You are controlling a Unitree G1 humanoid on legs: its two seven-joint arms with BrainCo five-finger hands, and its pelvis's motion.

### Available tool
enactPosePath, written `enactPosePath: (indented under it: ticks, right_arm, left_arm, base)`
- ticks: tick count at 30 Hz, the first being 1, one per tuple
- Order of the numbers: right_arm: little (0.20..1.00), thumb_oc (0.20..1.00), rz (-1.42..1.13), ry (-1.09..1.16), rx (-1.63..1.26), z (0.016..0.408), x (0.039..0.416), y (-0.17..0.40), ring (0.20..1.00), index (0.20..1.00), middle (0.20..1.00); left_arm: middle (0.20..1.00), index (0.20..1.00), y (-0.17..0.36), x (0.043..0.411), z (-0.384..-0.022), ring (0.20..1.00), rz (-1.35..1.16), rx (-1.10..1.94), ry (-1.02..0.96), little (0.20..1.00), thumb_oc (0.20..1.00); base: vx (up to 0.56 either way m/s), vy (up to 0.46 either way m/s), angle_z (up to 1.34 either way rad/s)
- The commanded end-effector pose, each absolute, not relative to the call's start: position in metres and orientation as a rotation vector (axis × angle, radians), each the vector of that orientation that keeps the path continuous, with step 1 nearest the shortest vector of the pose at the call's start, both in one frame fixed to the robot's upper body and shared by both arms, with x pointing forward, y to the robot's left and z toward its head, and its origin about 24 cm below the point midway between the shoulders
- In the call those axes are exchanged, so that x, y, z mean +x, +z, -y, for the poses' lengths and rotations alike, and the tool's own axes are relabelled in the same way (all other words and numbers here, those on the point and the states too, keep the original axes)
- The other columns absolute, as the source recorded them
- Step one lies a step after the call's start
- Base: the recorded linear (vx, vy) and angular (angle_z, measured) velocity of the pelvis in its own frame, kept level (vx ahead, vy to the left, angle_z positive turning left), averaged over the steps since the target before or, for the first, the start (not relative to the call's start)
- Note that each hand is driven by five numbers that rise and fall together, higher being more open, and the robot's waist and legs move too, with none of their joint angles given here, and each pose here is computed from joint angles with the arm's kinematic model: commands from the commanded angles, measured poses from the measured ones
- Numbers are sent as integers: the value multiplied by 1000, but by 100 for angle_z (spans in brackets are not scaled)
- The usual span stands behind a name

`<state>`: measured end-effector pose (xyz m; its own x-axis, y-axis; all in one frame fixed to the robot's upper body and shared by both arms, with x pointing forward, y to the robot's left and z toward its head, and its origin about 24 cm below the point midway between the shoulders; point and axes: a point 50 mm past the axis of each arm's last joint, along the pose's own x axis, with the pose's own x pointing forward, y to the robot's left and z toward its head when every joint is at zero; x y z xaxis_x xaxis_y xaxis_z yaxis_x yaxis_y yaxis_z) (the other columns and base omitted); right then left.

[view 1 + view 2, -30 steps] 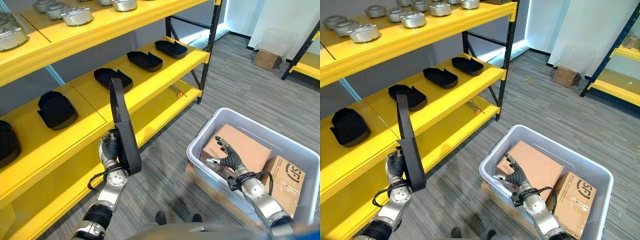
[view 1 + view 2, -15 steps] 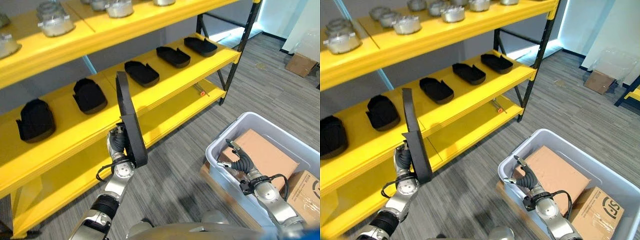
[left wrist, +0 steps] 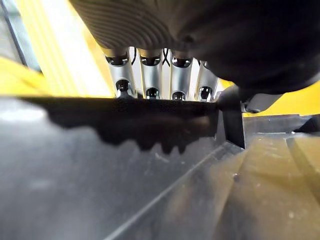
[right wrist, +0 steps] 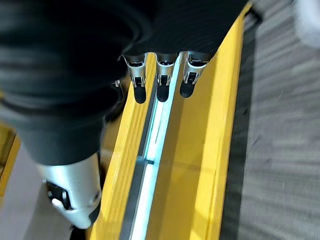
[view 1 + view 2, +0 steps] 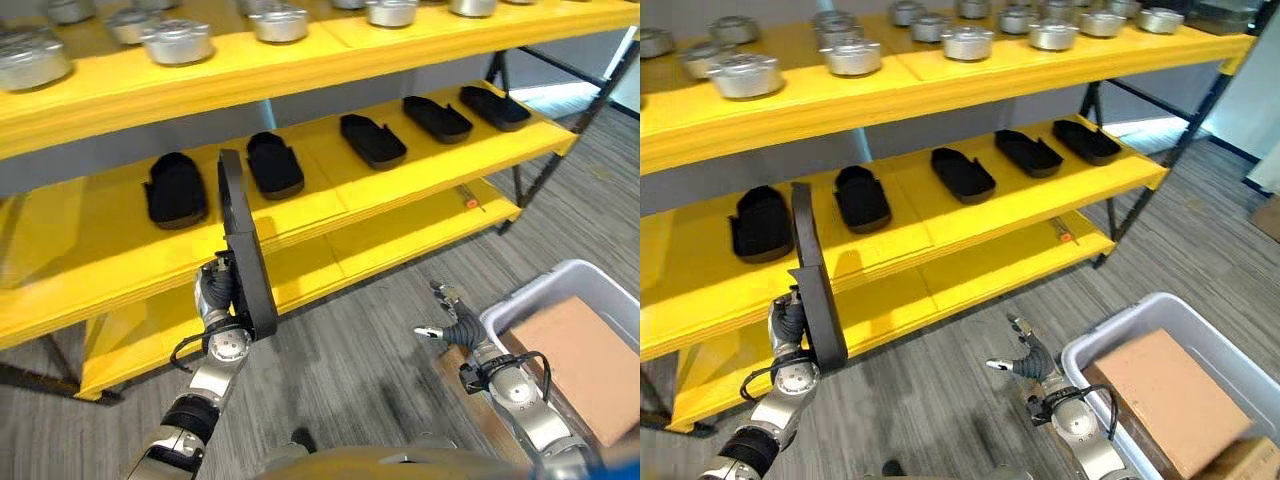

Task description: Move parts from the plastic box to the shelf.

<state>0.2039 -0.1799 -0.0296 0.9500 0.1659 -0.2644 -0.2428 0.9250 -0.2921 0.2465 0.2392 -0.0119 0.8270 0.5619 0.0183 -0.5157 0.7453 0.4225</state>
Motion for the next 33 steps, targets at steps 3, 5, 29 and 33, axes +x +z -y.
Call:
enactPosePath:
  ticks: [3, 5, 29, 33]
  right_arm:
    - [1000, 1000, -55, 215, -353, 167, 227, 2, 1000, 1000, 1000]
    - [1000, 1000, -46, 201, -355, 163, 231, 4, 1000, 1000, 1000]
    - [1000, 1000, -55, 220, -398, 182, 227, 2, 1000, 1000, 1000]
    - [1000, 1000, -42, 221, -429, 187, 230, 4, 1000, 1000, 1000]
  left_arm:
    - [200, 200, 18, 261, -237, 200, 45, 423, 554, 200, 200]
    - [200, 200, 19, 260, -238, 200, 56, 417, 537, 200, 200]
    - [200, 200, 8, 253, -230, 200, 2, 399, 526, 200, 200]
    - [200, 200, 16, 261, -228, 200, 26, 389, 533, 200, 200]
  base:
    - [-70, 286, 22]
    - [-26, 241, 21]
    - [121, -1, 17]
    - [20, -55, 17]
